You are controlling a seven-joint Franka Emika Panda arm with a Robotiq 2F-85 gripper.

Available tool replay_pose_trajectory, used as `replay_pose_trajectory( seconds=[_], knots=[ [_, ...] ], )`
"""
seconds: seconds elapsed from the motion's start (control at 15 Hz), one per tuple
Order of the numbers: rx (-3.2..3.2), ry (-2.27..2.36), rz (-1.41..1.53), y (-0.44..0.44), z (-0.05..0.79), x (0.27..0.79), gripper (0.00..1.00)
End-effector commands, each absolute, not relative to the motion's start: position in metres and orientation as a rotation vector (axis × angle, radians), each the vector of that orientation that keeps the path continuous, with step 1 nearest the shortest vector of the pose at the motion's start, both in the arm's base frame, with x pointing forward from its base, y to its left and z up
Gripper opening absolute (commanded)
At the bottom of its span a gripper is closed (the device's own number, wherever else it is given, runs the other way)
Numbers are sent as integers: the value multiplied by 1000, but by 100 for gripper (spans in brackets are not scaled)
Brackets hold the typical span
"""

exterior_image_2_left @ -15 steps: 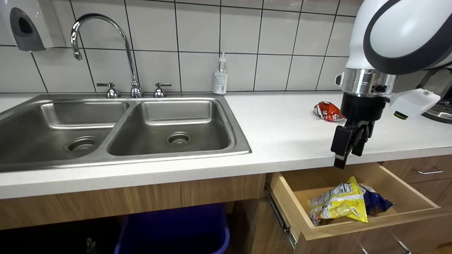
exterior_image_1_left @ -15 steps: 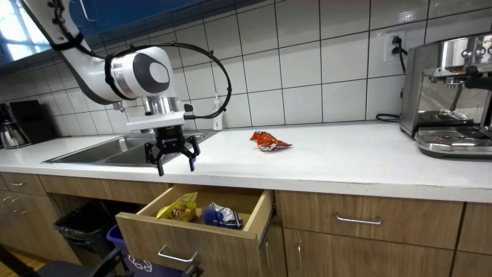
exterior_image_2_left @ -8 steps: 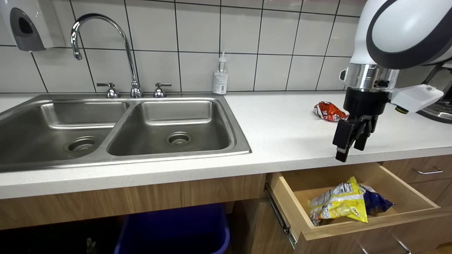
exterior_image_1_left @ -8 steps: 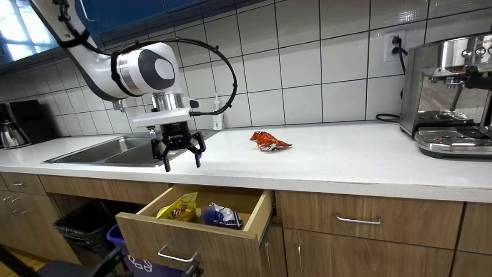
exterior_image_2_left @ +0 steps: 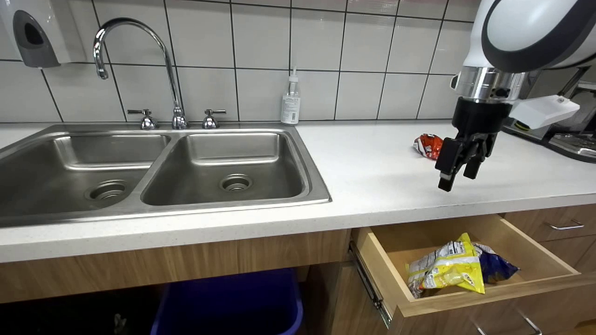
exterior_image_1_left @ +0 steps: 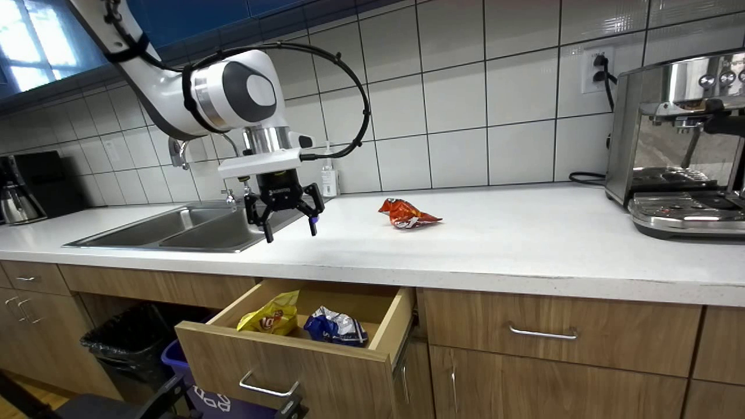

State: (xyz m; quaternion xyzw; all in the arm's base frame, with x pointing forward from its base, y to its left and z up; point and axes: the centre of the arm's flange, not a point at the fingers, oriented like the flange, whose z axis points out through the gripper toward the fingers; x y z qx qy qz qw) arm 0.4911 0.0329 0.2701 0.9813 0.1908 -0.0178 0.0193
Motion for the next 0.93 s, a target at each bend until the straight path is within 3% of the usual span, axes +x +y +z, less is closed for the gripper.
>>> replay_pose_trajectory(
  seconds=[0.0,0.87],
  knots=[
    [3031,584,-19,22,279,516,100],
    [3025,457,90,-12,295,595,100]
  ],
)
